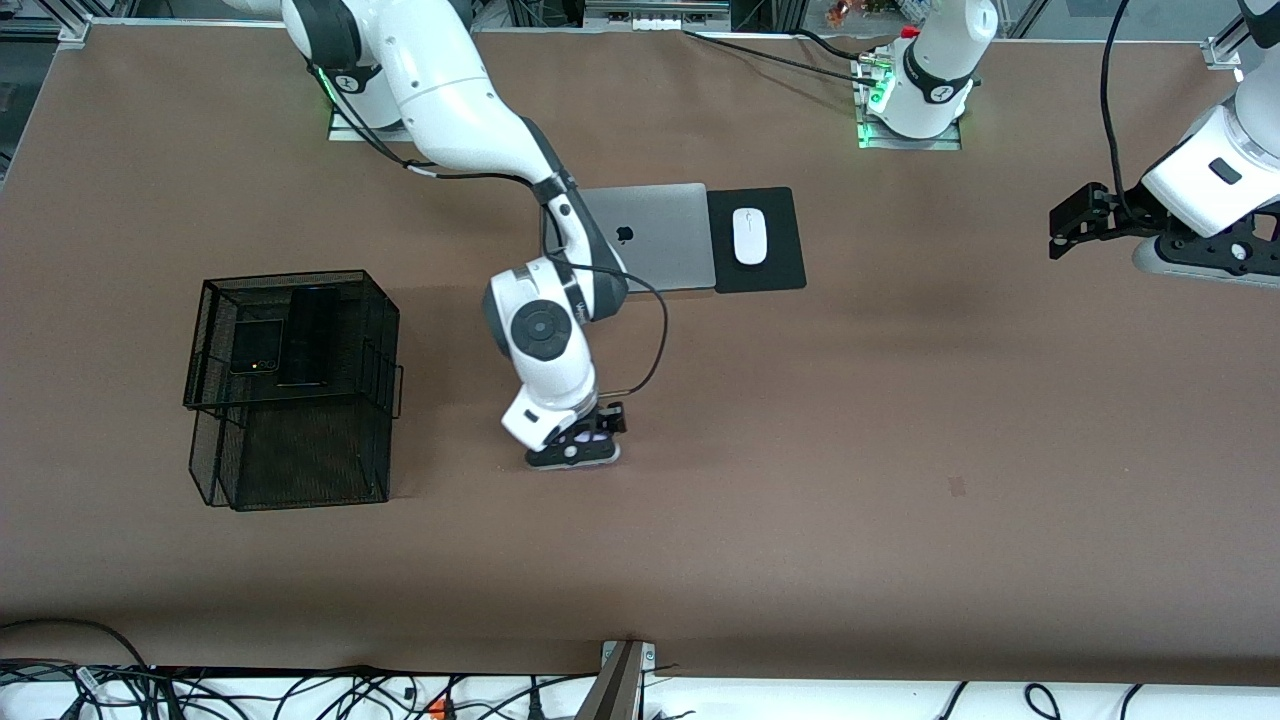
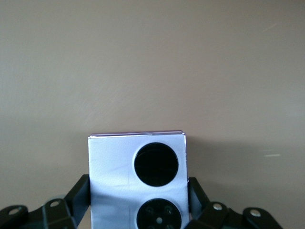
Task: Place phones with both arms
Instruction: 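Lift the white phone and carry it to the basket with the right gripper, then lower the white phone into the basket and open the right gripper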
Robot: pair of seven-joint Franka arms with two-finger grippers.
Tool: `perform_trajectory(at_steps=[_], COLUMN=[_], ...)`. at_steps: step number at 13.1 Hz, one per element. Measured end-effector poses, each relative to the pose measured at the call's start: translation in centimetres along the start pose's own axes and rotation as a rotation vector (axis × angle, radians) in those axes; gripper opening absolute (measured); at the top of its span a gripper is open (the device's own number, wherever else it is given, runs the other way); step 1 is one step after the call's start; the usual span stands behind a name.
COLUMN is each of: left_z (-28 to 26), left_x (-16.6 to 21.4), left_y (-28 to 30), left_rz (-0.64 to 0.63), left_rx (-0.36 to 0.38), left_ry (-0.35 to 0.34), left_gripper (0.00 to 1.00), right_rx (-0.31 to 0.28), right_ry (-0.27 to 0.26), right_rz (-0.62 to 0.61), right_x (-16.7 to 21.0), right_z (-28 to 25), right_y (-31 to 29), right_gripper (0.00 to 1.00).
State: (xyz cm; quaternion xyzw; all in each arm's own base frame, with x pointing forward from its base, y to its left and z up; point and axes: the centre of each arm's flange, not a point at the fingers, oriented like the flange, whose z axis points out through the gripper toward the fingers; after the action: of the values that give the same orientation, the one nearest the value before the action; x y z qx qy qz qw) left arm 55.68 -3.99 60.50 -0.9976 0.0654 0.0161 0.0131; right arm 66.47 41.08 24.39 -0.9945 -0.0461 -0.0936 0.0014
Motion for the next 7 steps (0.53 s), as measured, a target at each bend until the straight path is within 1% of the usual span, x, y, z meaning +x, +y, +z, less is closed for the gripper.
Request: perform_trajectory(at_steps=[2, 4, 5, 7], left_z=[0.0, 0.0, 0.0, 0.0], left_x=[0.0, 0.0, 0.0, 0.0], left_y=[-0.2, -0.2, -0.1, 0.2], left_rz=[-0.004, -0.005, -0.006, -0.006], left_rx=[0.0, 0.0, 0.001, 0.001], left_ry=[0.0, 0.0, 0.0, 0.0], left_gripper=[1.0, 1.0, 1.0, 1.0], right_rx=[-0.027, -0.029, -0.025, -0.03], right_ry=[-0.011, -0.056, -0.086, -0.149], right_rz=[0.045, 0.067, 0.076, 0.085], right_x=[3.1, 5.6, 6.4, 6.8], right_z=[-7.4, -13.3, -15.1, -16.1], right_y=[5.1, 13.3, 18.1, 27.1], right_gripper=[0.85, 0.85, 0.85, 0.85])
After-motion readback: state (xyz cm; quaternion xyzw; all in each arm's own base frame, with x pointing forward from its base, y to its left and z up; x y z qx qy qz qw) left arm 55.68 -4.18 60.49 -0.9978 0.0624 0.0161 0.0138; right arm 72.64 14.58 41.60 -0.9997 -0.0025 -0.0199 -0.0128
